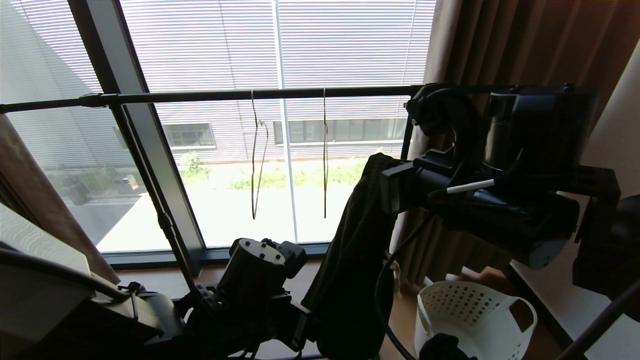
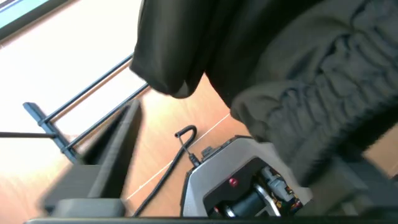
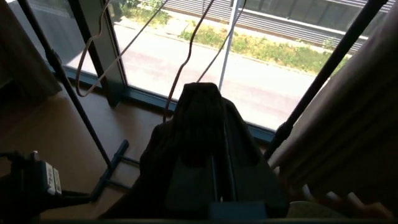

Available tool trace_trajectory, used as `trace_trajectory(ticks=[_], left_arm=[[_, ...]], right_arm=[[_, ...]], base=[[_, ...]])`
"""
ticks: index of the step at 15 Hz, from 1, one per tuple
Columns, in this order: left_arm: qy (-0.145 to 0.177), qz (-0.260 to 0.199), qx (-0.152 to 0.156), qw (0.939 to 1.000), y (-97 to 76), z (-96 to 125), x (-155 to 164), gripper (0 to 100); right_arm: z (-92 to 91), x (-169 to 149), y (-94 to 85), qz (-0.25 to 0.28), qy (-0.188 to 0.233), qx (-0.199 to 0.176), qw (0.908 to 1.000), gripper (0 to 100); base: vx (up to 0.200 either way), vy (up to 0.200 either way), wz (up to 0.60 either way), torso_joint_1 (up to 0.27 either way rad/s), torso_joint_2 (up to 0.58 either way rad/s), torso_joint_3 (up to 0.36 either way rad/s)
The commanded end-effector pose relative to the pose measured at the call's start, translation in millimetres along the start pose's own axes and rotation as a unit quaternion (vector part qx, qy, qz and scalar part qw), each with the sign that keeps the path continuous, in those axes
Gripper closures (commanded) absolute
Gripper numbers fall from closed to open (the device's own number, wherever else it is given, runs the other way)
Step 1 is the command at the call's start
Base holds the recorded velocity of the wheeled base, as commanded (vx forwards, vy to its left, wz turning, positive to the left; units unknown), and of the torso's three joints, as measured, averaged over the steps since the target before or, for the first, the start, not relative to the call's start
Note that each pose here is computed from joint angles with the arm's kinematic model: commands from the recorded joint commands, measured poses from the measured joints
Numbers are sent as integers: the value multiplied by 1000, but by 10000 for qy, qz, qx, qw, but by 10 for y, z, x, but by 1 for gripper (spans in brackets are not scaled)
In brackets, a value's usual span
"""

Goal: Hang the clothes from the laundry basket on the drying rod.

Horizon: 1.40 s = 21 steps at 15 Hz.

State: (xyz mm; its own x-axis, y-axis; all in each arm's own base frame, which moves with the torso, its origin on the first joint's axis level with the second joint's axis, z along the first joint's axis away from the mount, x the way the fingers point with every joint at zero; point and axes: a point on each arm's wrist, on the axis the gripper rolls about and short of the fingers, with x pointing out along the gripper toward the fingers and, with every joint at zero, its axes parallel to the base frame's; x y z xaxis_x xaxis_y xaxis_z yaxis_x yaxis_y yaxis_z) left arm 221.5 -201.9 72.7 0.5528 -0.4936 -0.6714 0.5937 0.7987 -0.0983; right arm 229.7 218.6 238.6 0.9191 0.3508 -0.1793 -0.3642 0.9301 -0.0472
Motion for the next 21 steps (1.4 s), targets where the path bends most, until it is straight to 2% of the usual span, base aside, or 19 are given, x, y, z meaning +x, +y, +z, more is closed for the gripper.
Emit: trace_trajectory(ticks=[1, 4, 6, 7, 8, 11, 15, 18, 21], left_arm=[[-163, 7, -7, 9999, 3, 6, -184, 100], [-388, 120, -27, 9992, 18, -13, -433, 100], [-657, 164, -39, 9977, 35, -45, -706, 100], [-657, 164, -39, 9977, 35, -45, -706, 100], [-955, 293, -145, 9949, 121, 26, -895, 100], [-1232, 633, -342, 9898, 316, 258, -1037, 100], [-1441, 721, -244, 9866, 368, 478, -1093, 100], [-1448, 721, -236, 9865, 368, 482, -1094, 100], [-1468, 777, -274, 9857, 401, 485, -1108, 100]], right_arm=[[21, -84, -137, -145, -48, 108, 9998, 100], [-18, -233, -317, -341, -42, 164, 9993, 100], [-114, -358, -514, -584, 62, 183, 9981, 100], [-114, -358, -514, -584, 62, 183, 9981, 100], [-244, -465, -576, -619, 223, 143, 9977, 100], [-425, -564, -600, -579, 469, 54, 9972, 100], [-541, -579, -587, -244, 657, 74, 9975, 100], [-643, -592, -579, -122, 501, 235, 9984, 100], [-608, -590, -578, -102, 400, 260, 9988, 100]], base=[[0, 0, 0, 0, 0, 0], [0, 0, 0, 0, 0, 0], [0, 0, 0, 0, 0, 0], [0, 0, 0, 0, 0, 0], [0, 0, 0, 0, 0, 0], [0, 0, 0, 0, 0, 0], [0, 0, 0, 0, 0, 0], [0, 0, 0, 0, 0, 0], [0, 0, 0, 0, 0, 0]])
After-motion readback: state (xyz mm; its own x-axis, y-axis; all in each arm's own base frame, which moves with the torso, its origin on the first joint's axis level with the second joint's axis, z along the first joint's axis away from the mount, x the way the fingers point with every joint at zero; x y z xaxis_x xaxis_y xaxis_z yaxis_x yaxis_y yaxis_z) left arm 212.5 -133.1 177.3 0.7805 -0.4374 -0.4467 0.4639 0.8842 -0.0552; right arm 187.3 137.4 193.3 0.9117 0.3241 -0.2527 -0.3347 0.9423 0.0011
